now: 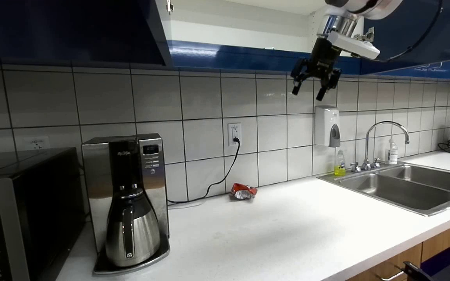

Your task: Put the green packet in the cabinet

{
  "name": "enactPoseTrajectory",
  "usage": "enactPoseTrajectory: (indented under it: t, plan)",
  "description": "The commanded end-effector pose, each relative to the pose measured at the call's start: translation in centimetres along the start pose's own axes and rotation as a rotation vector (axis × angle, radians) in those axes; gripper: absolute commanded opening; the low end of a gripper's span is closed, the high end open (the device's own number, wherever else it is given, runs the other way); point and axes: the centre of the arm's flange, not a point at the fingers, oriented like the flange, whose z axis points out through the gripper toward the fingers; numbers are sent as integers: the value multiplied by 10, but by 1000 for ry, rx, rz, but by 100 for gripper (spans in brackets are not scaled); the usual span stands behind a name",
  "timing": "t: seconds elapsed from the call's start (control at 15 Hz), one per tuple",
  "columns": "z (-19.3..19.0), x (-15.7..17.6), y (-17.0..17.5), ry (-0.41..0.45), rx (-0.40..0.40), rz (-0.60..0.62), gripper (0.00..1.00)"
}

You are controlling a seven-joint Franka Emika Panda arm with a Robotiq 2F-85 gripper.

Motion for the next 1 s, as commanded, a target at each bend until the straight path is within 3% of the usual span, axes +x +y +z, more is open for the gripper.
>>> enactPoseTrajectory:
  t: [0.0,0.47,0.93]
  plan:
    - [48,-23,10,-90,1,-30,100]
    - [142,-88,11,-303,-51,-154,100]
    - [184,-126,21,-357,-79,-230,100]
